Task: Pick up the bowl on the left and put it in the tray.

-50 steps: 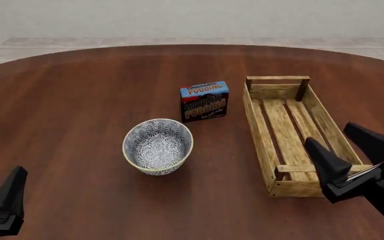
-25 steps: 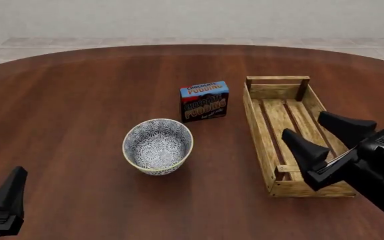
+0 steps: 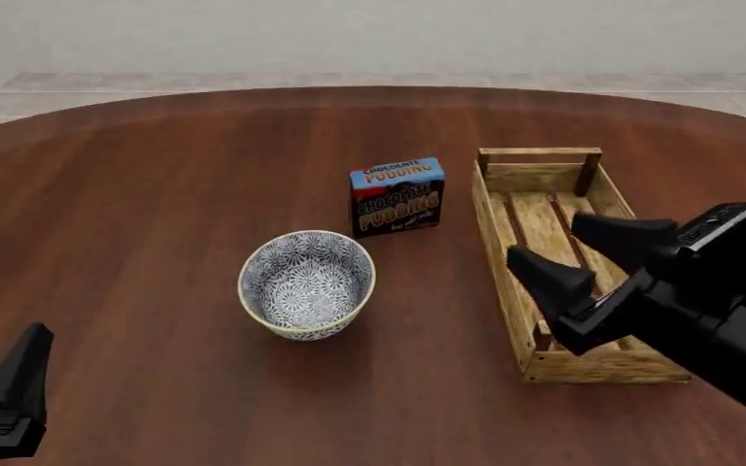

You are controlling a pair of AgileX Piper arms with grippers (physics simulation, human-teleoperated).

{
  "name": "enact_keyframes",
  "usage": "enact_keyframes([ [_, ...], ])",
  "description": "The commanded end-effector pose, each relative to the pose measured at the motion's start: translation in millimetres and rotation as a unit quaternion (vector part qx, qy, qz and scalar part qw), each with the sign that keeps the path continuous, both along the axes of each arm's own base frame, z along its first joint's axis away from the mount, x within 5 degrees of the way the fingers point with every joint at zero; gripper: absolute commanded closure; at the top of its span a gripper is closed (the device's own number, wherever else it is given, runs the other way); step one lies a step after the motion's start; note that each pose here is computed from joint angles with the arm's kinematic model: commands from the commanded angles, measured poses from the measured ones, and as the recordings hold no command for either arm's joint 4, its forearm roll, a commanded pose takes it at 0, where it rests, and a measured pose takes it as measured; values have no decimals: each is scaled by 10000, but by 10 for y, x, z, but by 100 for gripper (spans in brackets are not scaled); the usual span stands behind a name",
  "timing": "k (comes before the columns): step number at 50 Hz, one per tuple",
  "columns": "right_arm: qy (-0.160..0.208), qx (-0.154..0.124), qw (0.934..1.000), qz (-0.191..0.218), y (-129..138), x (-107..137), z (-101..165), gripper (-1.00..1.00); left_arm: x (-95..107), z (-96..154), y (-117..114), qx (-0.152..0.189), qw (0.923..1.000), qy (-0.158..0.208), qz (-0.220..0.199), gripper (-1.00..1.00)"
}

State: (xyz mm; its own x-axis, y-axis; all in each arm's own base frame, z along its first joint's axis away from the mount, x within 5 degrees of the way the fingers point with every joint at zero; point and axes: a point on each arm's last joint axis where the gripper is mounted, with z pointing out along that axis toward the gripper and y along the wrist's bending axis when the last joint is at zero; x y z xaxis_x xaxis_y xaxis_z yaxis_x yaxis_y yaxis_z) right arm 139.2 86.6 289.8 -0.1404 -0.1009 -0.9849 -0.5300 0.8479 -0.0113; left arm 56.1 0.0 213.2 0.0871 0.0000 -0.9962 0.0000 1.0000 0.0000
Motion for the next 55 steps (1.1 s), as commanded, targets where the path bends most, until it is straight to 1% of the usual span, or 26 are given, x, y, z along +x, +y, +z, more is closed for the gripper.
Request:
enact_keyframes([
  [1,633,72,9974,333,226,68,7,-100,0,0,0,0,10000,0,0,-100],
  [2,633,72,9974,333,226,69,8,-100,0,0,0,0,10000,0,0,-100],
  [3,755,131,9963,385,265,68,27,-100,0,0,0,0,10000,0,0,-100],
  [7,741,47,9963,434,289,80,64,-100,0,0,0,0,10000,0,0,-100],
  [8,687,-52,9967,436,288,93,62,-100,0,0,0,0,10000,0,0,-100],
  [9,723,-22,9964,452,300,91,62,-100,0,0,0,0,10000,0,0,-100],
  [11,716,-94,9961,508,320,90,50,-100,0,0,0,0,10000,0,0,-100],
  [12,778,-77,9955,534,340,90,37,-100,0,0,0,0,10000,0,0,-100],
  [15,804,-85,9952,548,357,100,38,-100,0,0,0,0,10000,0,0,-100],
  [21,795,-117,9950,592,381,106,61,-100,0,0,0,0,10000,0,0,-100],
  [26,766,-207,9950,613,394,122,68,-100,0,0,0,0,10000,0,0,-100],
  [28,703,-265,9952,628,390,122,86,-100,0,0,0,0,10000,0,0,-100],
  [29,733,-230,9951,622,395,124,94,-100,0,0,0,0,10000,0,0,-100],
  [42,699,-297,9949,662,420,140,152,-100,0,0,0,0,10000,0,0,-100],
  [43,745,-257,9946,672,434,141,156,-100,0,0,0,0,10000,0,0,-100],
  [48,706,-310,9945,707,451,150,192,-100,0,0,0,0,10000,0,0,-100],
  [55,744,-325,9942,709,483,183,214,-100,0,0,0,0,10000,0,0,-100],
])
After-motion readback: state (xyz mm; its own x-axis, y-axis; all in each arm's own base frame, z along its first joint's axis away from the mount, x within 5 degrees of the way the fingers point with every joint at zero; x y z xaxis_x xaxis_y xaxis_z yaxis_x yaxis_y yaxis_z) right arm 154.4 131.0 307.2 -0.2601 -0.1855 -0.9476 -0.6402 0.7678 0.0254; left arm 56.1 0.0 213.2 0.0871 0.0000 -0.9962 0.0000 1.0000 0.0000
